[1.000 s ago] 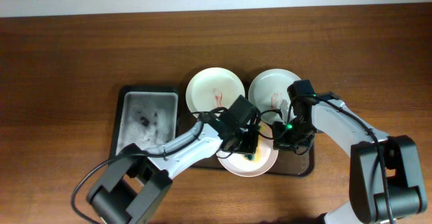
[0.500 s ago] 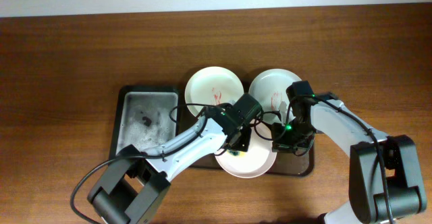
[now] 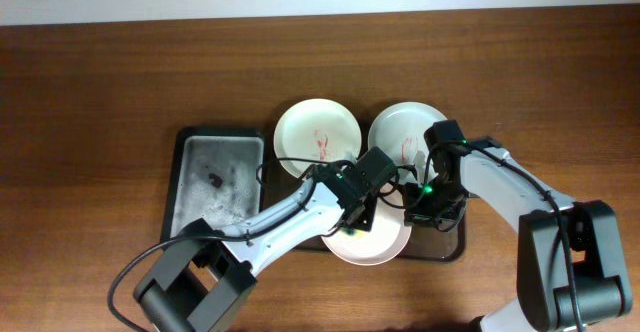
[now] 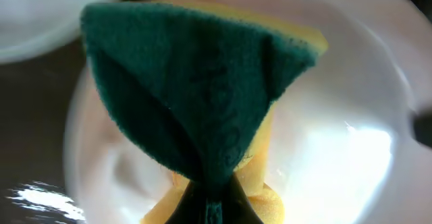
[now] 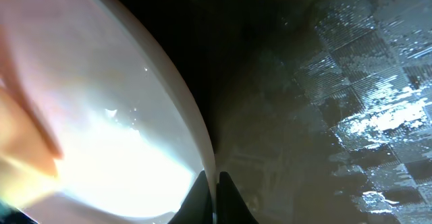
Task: Clean dirty plates on tray and stack at the side
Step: 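Lift the sponge with the left gripper and scrub the front plate, then carry the scrubbed plate with the right gripper to the table's right side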
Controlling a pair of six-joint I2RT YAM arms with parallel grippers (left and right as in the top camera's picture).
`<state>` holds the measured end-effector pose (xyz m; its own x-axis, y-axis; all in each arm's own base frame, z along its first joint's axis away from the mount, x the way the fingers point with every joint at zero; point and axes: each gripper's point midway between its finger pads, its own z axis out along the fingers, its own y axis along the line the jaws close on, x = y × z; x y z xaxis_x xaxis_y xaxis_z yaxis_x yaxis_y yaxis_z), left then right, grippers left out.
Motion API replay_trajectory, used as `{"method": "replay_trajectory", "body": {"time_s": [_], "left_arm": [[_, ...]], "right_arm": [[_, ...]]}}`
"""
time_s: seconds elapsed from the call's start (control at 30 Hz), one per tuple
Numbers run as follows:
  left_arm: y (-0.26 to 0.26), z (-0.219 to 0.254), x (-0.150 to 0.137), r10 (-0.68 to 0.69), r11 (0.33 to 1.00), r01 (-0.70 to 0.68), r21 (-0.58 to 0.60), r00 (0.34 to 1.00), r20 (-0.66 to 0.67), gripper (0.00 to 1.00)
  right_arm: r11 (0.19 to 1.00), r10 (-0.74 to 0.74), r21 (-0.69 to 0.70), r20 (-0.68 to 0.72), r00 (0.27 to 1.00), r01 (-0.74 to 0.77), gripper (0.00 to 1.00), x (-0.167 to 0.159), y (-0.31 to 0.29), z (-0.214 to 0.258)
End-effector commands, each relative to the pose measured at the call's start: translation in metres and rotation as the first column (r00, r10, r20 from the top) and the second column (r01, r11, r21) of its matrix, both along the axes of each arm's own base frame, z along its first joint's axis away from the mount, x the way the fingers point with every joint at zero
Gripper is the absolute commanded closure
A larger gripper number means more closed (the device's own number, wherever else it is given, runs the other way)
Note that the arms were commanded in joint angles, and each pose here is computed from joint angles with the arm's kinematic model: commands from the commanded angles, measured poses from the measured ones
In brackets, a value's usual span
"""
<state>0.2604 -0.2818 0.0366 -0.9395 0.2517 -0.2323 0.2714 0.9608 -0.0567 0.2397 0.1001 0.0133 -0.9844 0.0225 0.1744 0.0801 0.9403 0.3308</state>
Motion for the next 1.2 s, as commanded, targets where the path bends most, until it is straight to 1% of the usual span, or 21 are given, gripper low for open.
{"method": "replay_trajectory", "body": {"time_s": [0.0,0.07,0.1,0.2,0.23,0.3,0.4,0.43,0.5,0.6,0.63,0.73,0.8,0.87,0.93,1.0,1.03,1.07,1.1,1.13,1.17], "left_arm": [[0.028,0.016,0.035,0.059,0.989,-0.085,0.125,0.978,0.202,1.0],[0.029,0.014,0.031,0.061,0.99,-0.081,0.116,0.983,0.17,1.0],[0.025,0.01,0.024,0.053,0.993,-0.066,0.095,0.99,0.129,1.0],[0.011,-0.008,-0.008,0.011,1.0,-0.011,0.0,0.999,-0.037,1.0],[0.004,-0.012,-0.018,-0.017,0.999,0.013,-0.045,0.996,-0.087,1.0],[-0.02,-0.013,-0.039,-0.148,0.976,0.115,-0.188,0.974,-0.172,1.0],[-0.05,0.001,-0.043,-0.283,0.909,0.212,-0.36,0.946,-0.158,1.0],[-0.057,0.006,-0.043,-0.306,0.886,0.224,-0.407,0.94,-0.15,1.0],[-0.064,0.012,-0.038,-0.317,0.861,0.224,-0.457,0.939,-0.136,1.0],[-0.058,0.012,-0.028,-0.275,0.871,0.184,-0.455,0.951,-0.143,1.0],[-0.054,0.009,-0.026,-0.261,0.884,0.179,-0.432,0.955,-0.139,1.0],[-0.024,-0.006,-0.018,-0.17,0.955,0.13,-0.268,0.977,-0.132,1.0],[-0.001,-0.014,-0.014,-0.104,0.985,0.085,-0.147,0.987,-0.124,1.0],[0.018,-0.018,-0.009,-0.068,0.996,0.062,-0.06,0.992,-0.106,1.0],[0.034,-0.014,0.002,-0.028,0.999,0.027,-0.022,0.996,-0.085,1.0],[0.038,0.006,0.016,-0.007,0.998,0.004,-0.056,0.999,-0.047,1.0],[0.033,0.018,0.018,-0.036,0.995,0.032,-0.097,0.999,-0.032,1.0],[0.021,0.039,0.018,-0.089,0.981,0.086,-0.175,0.996,-0.011,1.0],[0.014,0.052,0.015,-0.113,0.968,0.109,-0.226,0.994,-0.005,1.0],[0.012,0.064,0.01,-0.123,0.96,0.119,-0.254,0.992,0.001,1.0],[0.017,0.069,0.009,-0.115,0.963,0.114,-0.245,0.993,0.008,1.0]], "right_arm": [[1.0,0.0,-0.012,0.004,1.0,0.0,0.96,0.003,-0.001,0.0],[1.0,0.0,-0.012,0.004,1.0,0.0,0.96,0.003,-0.001,0.0],[1.0,0.0,-0.012,0.004,1.0,0.0,0.96,0.003,-0.001,0.0],[1.0,0.0,-0.012,0.004,1.0,0.0,0.96,0.003,-0.001,0.0],[1.0,0.001,-0.012,0.004,1.0,0.0,0.96,0.003,-0.001,0.0],[1.0,0.0,-0.012,0.004,1.0,0.0,0.96,0.003,-0.001,0.0],[1.0,0.0,-0.012,0.004,1.0,0.0,0.96,0.003,-0.001,0.0],[1.0,0.001,-0.012,0.004,1.0,0.0,0.96,0.003,-0.001,0.0],[1.0,0.001,-0.013,0.003,1.0,0.0,0.96,0.003,-0.001,0.0],[1.0,0.001,-0.013,0.001,1.0,0.0,0.96,0.003,-0.001,0.0],[1.0,0.0,-0.012,0.001,1.0,0.0,0.96,0.003,-0.001,0.0],[1.0,0.001,-0.013,0.001,1.0,0.0,0.96,0.003,-0.001,0.0],[1.0,0.0,-0.013,0.001,1.0,0.0,0.96,0.003,-0.001,0.0],[1.0,0.0,-0.013,0.001,1.0,0.0,0.96,0.002,-0.001,0.0],[1.0,0.001,-0.013,0.0,1.0,-0.001,0.96,0.002,-0.001,0.0],[1.0,0.001,-0.013,0.001,1.0,0.0,0.96,0.003,-0.001,0.0],[1.0,0.001,-0.013,0.001,1.0,-0.001,0.95,0.003,-0.001,0.0],[1.0,0.0,-0.013,0.001,1.0,0.0,0.76,0.003,-0.001,0.0],[1.0,0.0,-0.012,0.003,1.0,0.0,0.72,0.003,-0.001,0.0],[1.0,0.001,-0.012,0.005,1.0,-0.001,0.72,0.003,-0.001,0.0],[1.0,0.001,-0.012,0.005,1.0,-0.001,0.73,0.003,-0.001,0.0]]}}
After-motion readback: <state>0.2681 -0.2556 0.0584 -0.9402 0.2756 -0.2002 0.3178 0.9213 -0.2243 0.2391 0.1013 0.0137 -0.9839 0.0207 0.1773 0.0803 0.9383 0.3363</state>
